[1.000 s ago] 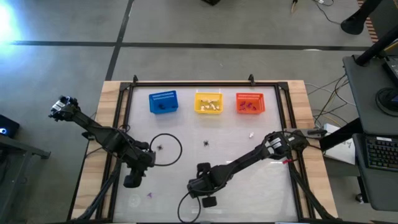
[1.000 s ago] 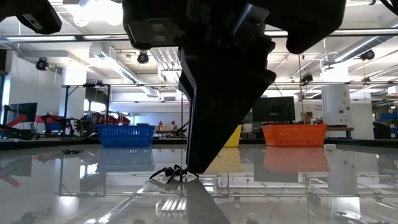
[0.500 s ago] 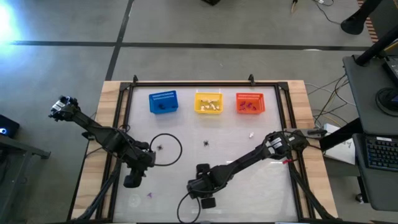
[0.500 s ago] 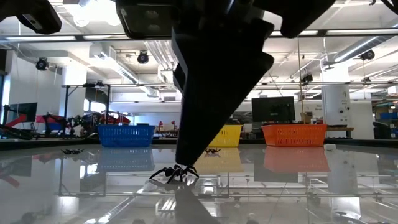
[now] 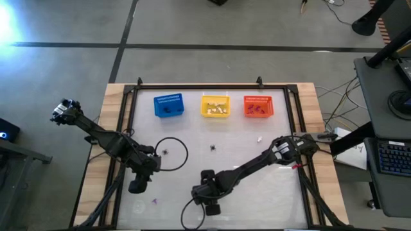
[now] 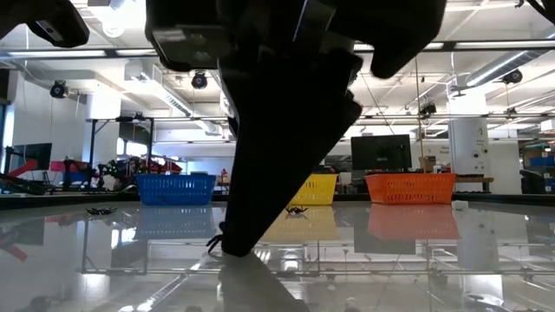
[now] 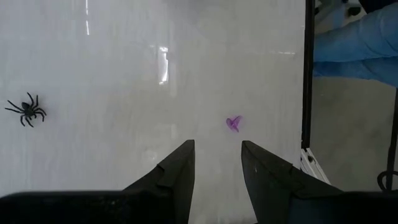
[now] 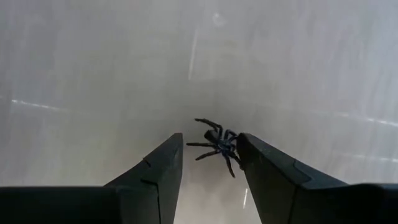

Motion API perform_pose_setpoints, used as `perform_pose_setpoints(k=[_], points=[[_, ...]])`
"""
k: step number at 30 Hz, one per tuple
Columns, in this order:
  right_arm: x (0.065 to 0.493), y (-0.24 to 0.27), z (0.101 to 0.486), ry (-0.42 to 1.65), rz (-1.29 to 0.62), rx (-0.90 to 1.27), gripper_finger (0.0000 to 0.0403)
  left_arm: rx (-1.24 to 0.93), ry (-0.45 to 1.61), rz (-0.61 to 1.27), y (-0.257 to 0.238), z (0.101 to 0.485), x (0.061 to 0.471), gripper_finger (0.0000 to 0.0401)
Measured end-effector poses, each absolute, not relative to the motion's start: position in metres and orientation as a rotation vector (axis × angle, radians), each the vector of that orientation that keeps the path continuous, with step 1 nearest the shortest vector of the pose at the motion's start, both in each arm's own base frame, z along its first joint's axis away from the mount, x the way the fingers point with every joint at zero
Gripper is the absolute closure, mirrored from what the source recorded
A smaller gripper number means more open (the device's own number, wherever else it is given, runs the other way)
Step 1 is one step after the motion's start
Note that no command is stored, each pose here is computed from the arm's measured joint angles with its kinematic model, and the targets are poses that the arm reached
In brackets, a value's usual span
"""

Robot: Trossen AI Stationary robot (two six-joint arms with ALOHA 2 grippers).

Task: Sort Halloween decoration
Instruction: Put the black spider toy into the blue basket

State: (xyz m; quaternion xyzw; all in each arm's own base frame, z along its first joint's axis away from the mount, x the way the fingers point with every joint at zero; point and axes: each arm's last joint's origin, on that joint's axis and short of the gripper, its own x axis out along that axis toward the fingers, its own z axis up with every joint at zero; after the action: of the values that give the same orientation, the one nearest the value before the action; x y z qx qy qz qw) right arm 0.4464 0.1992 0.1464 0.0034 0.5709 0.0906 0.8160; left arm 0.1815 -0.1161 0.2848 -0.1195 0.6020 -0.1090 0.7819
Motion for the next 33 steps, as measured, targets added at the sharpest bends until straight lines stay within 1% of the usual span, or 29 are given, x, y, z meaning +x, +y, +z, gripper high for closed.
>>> perform_pose_setpoints(k=[4,7,10,15,16,22,26,29,33], points=[[0.448,0.198,0.145,1.218,0.17,0.033,0.0252,-0.258,1.3,-0.236,-0.116,0.285,0.181,0.0287],[0.449,0.197,0.141,1.224,0.155,0.061,0.0268,-0.258,1.3,-0.235,-0.116,0.285,0.181,0.0287],[0.449,0.197,0.141,1.224,0.146,0.078,0.0303,-0.258,1.3,-0.235,-0.116,0.285,0.181,0.0287],[0.45,0.197,0.142,1.219,0.148,0.079,0.0379,-0.258,1.3,-0.236,-0.116,0.285,0.181,0.0287],[0.449,0.197,0.143,1.218,0.148,0.08,0.0386,-0.258,1.3,-0.236,-0.116,0.285,0.181,0.0287],[0.449,0.197,0.146,1.216,0.126,0.114,0.0393,-0.258,1.3,-0.235,-0.116,0.285,0.181,0.0287],[0.448,0.194,0.157,1.209,0.076,0.163,0.0394,-0.258,1.305,-0.235,-0.116,0.285,0.181,0.0287],[0.444,0.187,0.172,1.217,0.018,0.225,0.0394,-0.254,1.315,-0.231,-0.115,0.284,0.18,0.0287],[0.437,0.171,0.191,1.223,-0.136,0.277,0.0394,-0.257,1.307,-0.235,-0.114,0.287,0.177,0.0287]])
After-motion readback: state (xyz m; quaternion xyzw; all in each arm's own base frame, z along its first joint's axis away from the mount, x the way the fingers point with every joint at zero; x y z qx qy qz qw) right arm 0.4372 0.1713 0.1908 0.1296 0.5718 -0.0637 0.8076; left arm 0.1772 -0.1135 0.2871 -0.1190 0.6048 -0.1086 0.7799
